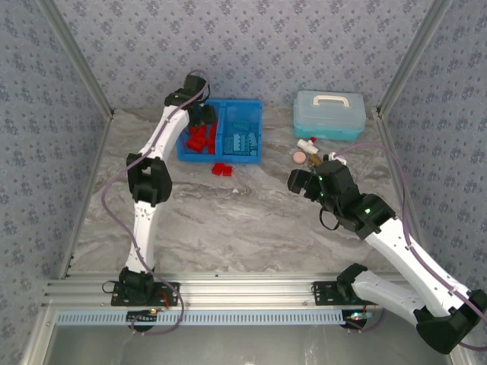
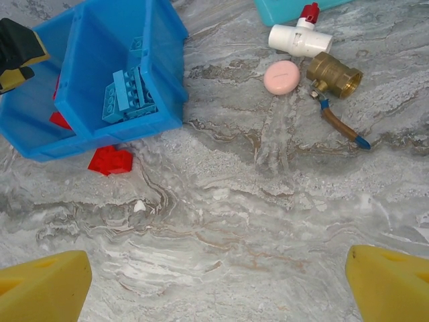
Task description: Sort the legos into containers by color
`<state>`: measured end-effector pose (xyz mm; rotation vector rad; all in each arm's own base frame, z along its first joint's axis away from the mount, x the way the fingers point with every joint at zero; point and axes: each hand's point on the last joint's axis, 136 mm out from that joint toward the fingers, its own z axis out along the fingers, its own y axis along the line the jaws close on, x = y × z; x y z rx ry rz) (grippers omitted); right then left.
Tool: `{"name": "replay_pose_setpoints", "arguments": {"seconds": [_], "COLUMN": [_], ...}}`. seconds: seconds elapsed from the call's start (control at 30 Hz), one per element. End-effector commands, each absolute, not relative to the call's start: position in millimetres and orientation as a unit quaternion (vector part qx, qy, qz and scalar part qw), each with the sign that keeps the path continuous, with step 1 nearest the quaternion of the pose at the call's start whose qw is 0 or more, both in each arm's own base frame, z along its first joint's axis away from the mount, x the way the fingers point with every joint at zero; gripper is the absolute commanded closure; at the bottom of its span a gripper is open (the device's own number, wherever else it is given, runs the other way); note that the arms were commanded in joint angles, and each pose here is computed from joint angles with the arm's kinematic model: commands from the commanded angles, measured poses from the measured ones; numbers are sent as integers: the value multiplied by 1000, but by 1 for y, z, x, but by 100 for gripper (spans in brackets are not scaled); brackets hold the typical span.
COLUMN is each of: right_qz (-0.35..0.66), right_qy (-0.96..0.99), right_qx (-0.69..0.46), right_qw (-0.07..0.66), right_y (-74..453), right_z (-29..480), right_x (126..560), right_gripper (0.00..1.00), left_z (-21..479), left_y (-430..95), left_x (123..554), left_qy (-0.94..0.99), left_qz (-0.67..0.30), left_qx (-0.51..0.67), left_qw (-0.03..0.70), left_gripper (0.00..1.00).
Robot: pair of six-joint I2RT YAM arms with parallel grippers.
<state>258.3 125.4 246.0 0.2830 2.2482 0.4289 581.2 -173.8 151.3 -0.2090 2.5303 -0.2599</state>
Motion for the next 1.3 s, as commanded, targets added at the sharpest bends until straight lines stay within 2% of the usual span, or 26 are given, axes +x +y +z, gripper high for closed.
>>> {"name": "replay_pose_setpoints", "arguments": {"seconds": [0.0,0.2,0.37,0.53,0.7,0.9,1.27], "right_qz": [162,165,168,168,169,167,160], "right_qy": [893,896,899,901,906,908,905], "right_qx": [122,121,119,114,108,107,116], "right_qw": [402,393,387,384,372,370,376], "right_y": [122,129,135,141,148,148,137], "right_z": [240,235,230,226,220,221,220], "right_x": [255,261,265,271,275,273,263], "right_gripper": [0,0,0,0,0,0,0], "left_z": [210,277,303,274,208,140,77], "left_y": [-181,-186,-190,-198,-220,-231,-259], "left_x": [567,526,459,390,348,348,388], "left_qy": [934,909,890,897,928,949,958], "left_qz": [-137,-182,-206,-171,-148,-97,-58], "left_qx": [-73,-65,-54,-33,-13,10,47], "left_qw": [322,369,404,405,342,300,276], "left_gripper": [40,40,40,40,40,41,41]}}
